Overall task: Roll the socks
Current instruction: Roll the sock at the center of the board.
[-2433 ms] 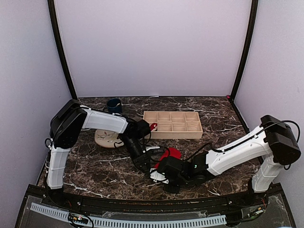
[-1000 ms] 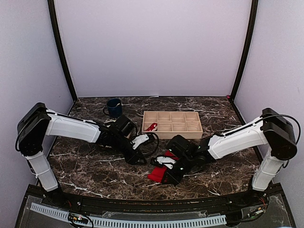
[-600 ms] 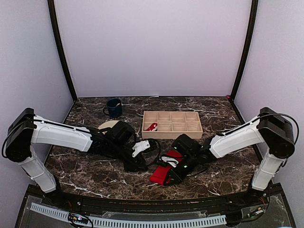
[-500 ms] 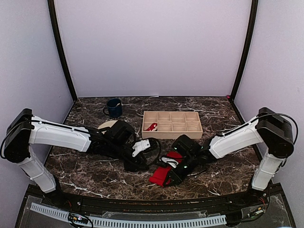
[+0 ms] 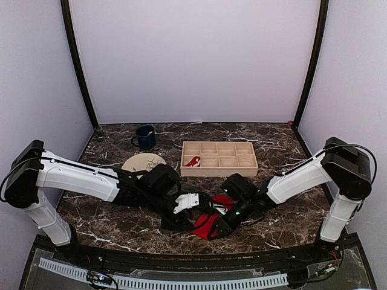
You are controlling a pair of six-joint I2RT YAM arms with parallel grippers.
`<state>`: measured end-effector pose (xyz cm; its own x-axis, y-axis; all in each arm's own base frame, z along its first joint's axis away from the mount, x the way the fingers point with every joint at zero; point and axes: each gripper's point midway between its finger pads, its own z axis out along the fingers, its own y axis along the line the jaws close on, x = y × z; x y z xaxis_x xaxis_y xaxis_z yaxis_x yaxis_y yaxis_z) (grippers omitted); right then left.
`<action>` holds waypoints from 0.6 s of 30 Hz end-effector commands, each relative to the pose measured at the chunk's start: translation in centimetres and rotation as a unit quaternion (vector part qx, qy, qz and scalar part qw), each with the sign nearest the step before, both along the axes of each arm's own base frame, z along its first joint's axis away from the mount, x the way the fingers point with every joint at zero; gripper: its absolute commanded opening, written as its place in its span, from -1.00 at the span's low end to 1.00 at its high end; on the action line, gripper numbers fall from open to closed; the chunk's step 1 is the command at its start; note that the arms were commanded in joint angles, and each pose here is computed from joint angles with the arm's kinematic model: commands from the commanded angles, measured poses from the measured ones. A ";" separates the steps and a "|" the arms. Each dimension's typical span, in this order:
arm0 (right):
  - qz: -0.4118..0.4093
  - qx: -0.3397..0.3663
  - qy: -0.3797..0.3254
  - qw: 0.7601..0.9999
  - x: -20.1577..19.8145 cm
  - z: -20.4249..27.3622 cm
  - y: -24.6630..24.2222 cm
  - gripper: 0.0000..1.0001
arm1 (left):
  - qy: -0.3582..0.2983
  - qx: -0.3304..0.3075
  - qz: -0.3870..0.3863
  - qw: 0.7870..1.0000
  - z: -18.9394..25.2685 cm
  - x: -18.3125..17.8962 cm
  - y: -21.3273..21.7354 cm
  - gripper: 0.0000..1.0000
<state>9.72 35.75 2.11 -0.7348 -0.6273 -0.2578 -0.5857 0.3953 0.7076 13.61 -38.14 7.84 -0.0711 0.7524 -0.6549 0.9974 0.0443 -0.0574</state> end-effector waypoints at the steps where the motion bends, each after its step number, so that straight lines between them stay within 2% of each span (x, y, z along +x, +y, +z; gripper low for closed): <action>1: -0.008 -0.009 0.021 1.000 -0.2 -0.9 -0.5 -1.00 | -0.041 0.020 -0.044 0.998 -0.3 -1.2 -0.6 -0.13; 6: -0.012 -0.013 0.027 0.999 -0.4 -1.1 -0.8 -1.00 | -0.073 0.046 -0.073 0.994 -1.7 -2.3 -0.8 -0.16; 14: -0.022 -0.009 0.043 0.999 -0.5 -1.2 -1.0 -1.00 | -0.156 0.036 -0.074 0.984 -1.6 -1.6 -0.4 -0.28; 18: -0.022 -0.008 0.049 0.999 -0.7 -1.2 -1.0 -1.00 | -0.166 0.048 -0.081 0.982 -2.6 -1.6 -0.4 -0.31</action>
